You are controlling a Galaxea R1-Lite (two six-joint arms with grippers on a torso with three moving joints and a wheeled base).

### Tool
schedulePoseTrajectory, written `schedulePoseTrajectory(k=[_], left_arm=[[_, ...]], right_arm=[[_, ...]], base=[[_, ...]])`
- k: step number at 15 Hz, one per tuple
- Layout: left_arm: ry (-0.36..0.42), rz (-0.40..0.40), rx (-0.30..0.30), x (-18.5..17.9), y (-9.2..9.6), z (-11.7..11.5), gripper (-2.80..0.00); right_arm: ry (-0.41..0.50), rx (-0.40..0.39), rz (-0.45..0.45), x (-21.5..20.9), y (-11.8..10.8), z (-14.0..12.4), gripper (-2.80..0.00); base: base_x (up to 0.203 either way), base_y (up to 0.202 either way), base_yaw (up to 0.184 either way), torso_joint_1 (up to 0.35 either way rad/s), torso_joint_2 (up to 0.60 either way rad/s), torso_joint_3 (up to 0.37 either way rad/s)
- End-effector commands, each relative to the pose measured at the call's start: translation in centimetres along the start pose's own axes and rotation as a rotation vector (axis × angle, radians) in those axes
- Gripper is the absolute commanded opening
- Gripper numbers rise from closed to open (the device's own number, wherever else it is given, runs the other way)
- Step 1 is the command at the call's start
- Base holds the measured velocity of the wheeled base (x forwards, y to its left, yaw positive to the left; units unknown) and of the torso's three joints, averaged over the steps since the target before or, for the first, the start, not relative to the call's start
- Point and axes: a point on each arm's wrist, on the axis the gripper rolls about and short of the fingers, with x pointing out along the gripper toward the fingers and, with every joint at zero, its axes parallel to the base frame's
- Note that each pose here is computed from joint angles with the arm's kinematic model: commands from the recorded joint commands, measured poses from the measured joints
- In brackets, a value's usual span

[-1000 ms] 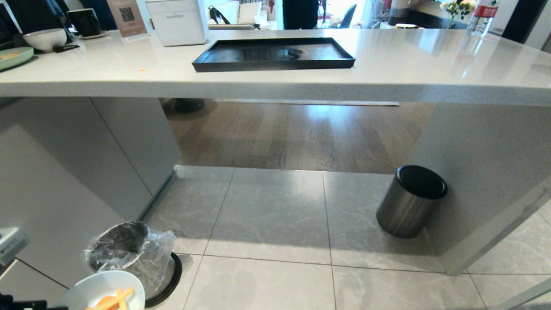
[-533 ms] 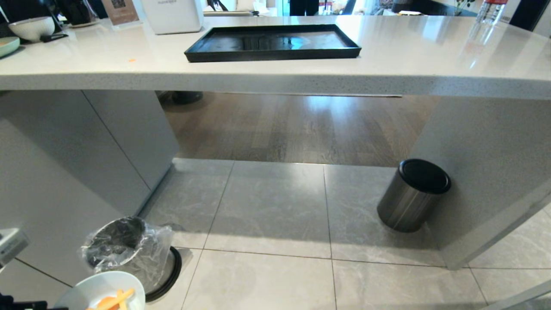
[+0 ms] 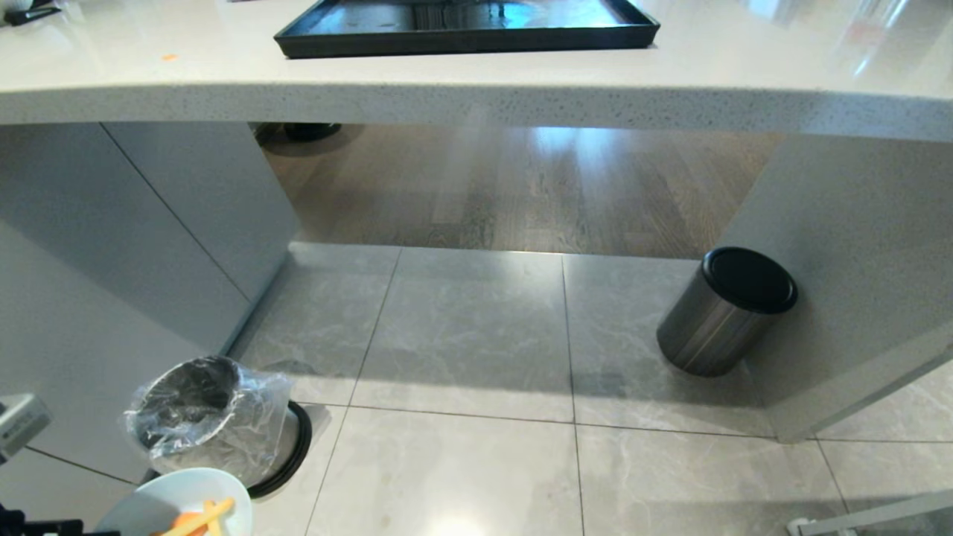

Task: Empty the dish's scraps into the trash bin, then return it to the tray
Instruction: Move the bowl over the trash can

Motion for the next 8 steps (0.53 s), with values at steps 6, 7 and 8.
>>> schedulePoseTrajectory(k=[6, 7, 8], left_arm=[[0.007, -0.002, -0.001, 0.06, 0.00, -0.14, -2.80], [0.008, -0.004, -0.001, 0.07, 0.00, -0.16, -2.80], [0.009, -0.004, -0.001, 0.08, 0.00, -0.17, -2.80]], right_arm=[[-0.002, 0.001, 0.000, 0.00, 0.00, 0.02, -2.80], [-0.002, 0.001, -0.001, 0.00, 0.00, 0.02, -2.80], [-0.002, 0.001, -0.002, 0.00, 0.00, 0.02, -2.80]], base=[[0.000, 0.000, 0.000, 0.004, 0.00, -0.199], [0.000, 0.000, 0.000, 0.004, 0.00, -0.194], [0.000, 0.000, 0.000, 0.012, 0.00, -0.198]])
